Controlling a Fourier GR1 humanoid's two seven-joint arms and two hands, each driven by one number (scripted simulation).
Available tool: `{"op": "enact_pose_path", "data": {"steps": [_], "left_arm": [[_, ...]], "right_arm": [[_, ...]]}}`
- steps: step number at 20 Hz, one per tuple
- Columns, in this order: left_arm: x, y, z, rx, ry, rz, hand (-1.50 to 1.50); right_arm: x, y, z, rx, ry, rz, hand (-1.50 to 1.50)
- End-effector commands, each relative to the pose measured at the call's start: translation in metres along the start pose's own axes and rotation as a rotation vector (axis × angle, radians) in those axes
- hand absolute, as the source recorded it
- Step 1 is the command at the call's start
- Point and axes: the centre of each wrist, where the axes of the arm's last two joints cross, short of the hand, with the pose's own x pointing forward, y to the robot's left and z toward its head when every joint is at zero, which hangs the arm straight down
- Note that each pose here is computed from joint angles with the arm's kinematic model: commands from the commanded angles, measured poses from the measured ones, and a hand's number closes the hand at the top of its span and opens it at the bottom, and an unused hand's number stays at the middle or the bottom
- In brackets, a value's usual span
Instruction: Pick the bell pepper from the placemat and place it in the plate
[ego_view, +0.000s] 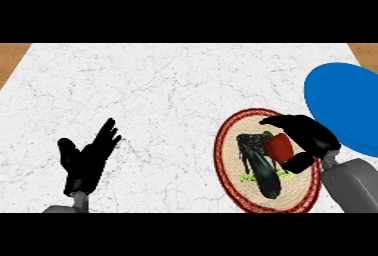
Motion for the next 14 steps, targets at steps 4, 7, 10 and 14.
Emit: {"op": "enact_pose_path", "data": {"steps": [4, 7, 10, 14], "left_arm": [[-0.013, -0.006, -0.006, 0.003, 0.053, -0.004, 0.00], [-0.004, -0.006, 0.011, 0.015, 0.047, -0.007, 0.00], [-0.012, 0.010, 0.001, -0.010, 0.054, 0.008, 0.00], [-0.006, -0.001, 0.001, -0.013, 0.019, 0.005, 0.00]], "right_arm": [[-0.007, 0.008, -0.003, -0.022, -0.068, 0.113, 1.50], [-0.010, 0.024, -0.024, -0.050, -0.054, 0.125, 1.50], [-0.008, 0.015, -0.008, -0.083, -0.070, 0.121, 1.50], [-0.033, -0.027, -0.029, -0.317, 0.576, -0.198, 1.50]]}}
